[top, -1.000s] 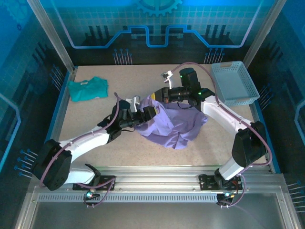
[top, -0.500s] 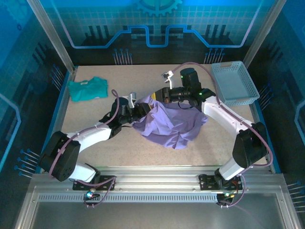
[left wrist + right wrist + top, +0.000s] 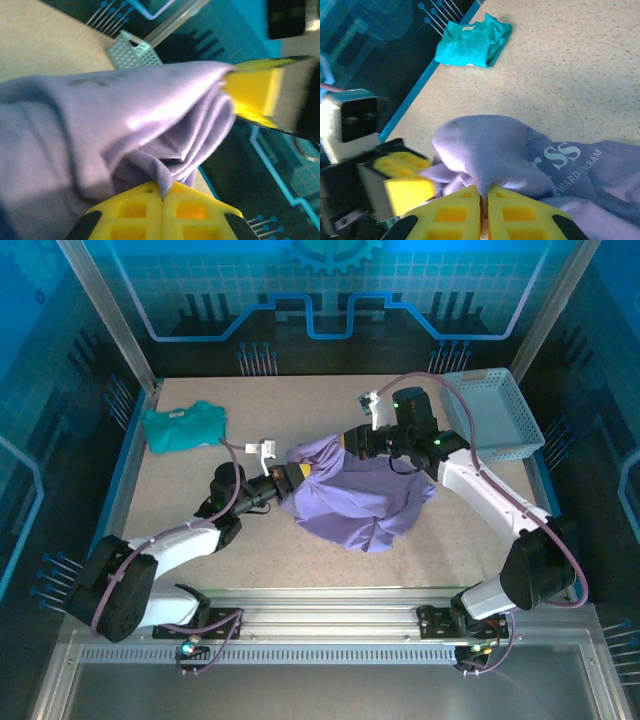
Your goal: Fold the inside-out t-shirt
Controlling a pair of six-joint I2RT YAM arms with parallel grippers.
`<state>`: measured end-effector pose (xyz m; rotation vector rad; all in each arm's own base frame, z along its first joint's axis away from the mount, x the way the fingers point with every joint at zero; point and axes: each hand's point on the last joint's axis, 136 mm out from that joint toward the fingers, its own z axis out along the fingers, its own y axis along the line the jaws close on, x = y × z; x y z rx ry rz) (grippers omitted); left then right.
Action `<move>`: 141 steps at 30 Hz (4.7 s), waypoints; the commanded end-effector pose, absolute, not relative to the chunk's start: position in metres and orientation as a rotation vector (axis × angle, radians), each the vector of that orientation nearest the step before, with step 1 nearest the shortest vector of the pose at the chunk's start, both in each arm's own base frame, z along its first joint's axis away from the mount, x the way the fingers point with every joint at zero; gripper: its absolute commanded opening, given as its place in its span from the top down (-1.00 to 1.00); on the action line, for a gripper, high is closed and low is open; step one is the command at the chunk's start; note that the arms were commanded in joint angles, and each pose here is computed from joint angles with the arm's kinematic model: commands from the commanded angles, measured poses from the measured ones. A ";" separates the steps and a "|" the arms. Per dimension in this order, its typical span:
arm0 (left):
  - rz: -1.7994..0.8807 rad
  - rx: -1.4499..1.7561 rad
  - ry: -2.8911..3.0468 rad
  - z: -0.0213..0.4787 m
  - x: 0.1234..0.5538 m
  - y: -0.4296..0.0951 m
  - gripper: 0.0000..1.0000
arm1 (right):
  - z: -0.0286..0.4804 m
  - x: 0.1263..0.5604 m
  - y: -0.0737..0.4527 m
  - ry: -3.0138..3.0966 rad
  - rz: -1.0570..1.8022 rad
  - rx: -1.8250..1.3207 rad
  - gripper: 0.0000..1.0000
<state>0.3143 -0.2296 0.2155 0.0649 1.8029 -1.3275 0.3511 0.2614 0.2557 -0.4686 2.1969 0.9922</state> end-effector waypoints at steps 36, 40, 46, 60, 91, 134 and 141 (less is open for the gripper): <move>-1.183 0.294 1.638 0.245 0.290 -0.222 1.00 | 0.257 0.297 0.308 2.081 0.733 -0.977 1.00; -1.157 0.270 1.653 0.241 0.292 -0.219 1.00 | 0.270 0.296 0.293 2.048 0.846 -0.920 1.00; -1.163 0.246 1.642 0.239 0.287 -0.214 1.00 | 0.294 0.303 0.271 1.969 0.993 -0.818 1.00; -1.008 0.130 1.873 0.183 0.306 -0.203 0.77 | 0.334 0.296 0.302 1.763 1.350 -0.837 1.00; -0.874 0.456 1.768 0.244 0.302 -0.240 -0.12 | 0.308 0.308 0.295 1.858 1.323 -0.916 1.00; -1.301 0.151 1.571 0.275 0.276 -0.208 1.00 | 0.240 0.374 0.239 2.343 0.374 -0.665 0.49; -1.289 0.168 1.596 0.276 0.275 -0.220 1.00 | 0.261 0.330 0.240 2.253 0.403 -0.617 -0.07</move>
